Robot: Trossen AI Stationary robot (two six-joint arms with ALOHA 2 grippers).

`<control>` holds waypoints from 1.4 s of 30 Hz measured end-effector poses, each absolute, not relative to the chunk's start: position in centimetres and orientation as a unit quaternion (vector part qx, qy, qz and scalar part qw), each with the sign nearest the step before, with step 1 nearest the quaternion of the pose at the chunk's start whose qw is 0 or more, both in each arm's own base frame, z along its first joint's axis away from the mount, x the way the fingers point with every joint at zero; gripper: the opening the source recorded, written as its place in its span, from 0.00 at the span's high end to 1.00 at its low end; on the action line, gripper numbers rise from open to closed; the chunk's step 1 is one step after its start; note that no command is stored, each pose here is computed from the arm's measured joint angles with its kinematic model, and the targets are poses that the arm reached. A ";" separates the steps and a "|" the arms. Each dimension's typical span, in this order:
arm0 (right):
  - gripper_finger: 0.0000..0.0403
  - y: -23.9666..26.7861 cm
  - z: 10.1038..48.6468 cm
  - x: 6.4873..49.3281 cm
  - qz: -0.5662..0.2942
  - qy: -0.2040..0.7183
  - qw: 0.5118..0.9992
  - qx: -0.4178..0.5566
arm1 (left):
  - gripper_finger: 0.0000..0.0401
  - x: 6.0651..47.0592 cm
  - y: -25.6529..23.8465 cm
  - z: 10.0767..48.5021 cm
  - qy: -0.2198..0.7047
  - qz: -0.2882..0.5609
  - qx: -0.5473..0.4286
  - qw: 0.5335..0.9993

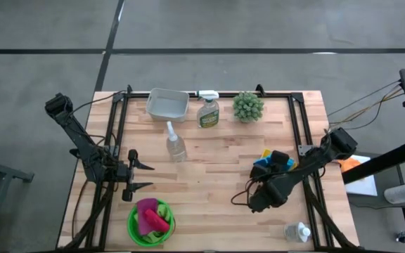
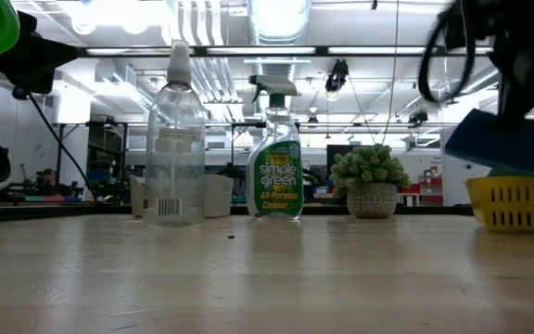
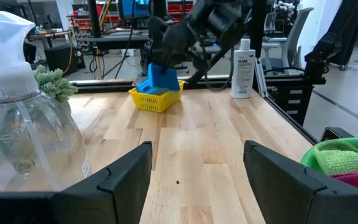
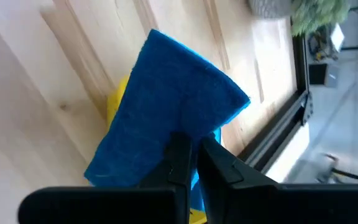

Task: Pick & Place Kitchen Items
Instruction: Put the blue sponge into the yellow bin

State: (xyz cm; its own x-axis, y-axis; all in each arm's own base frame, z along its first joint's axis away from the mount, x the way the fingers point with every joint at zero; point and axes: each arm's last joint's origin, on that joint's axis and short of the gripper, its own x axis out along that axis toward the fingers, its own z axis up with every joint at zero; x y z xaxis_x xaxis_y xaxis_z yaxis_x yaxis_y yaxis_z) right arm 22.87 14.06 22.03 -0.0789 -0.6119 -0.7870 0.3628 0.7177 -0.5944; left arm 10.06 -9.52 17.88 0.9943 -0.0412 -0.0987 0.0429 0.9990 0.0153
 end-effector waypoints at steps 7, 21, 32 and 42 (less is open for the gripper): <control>0.96 14.2 25.5 22.9 -0.344 0.596 0.723 -0.063 | 0.37 10.1 -9.5 17.9 0.050 -0.021 0.009 0.998; 0.96 13.9 26.9 23.3 -0.322 0.586 0.741 -0.062 | 0.37 10.1 -9.5 17.9 0.050 -0.021 0.010 0.998; 0.96 16.6 29.6 26.2 -0.098 0.442 0.892 -0.022 | 0.37 10.1 -9.5 17.9 0.050 -0.021 0.010 0.998; 0.96 18.1 27.0 27.2 0.086 0.139 0.985 -0.061 | 0.37 10.1 -9.5 17.8 0.051 -0.022 0.010 0.998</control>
State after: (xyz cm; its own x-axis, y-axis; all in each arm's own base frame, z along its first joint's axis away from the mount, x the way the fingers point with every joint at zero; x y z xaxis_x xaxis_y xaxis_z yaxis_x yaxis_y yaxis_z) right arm 27.15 18.06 27.00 0.9463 0.1527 -0.2849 -0.1866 0.9777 -0.0959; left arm 10.05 -9.52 17.84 0.9938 -0.0435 -0.1024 0.0456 0.9988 0.0186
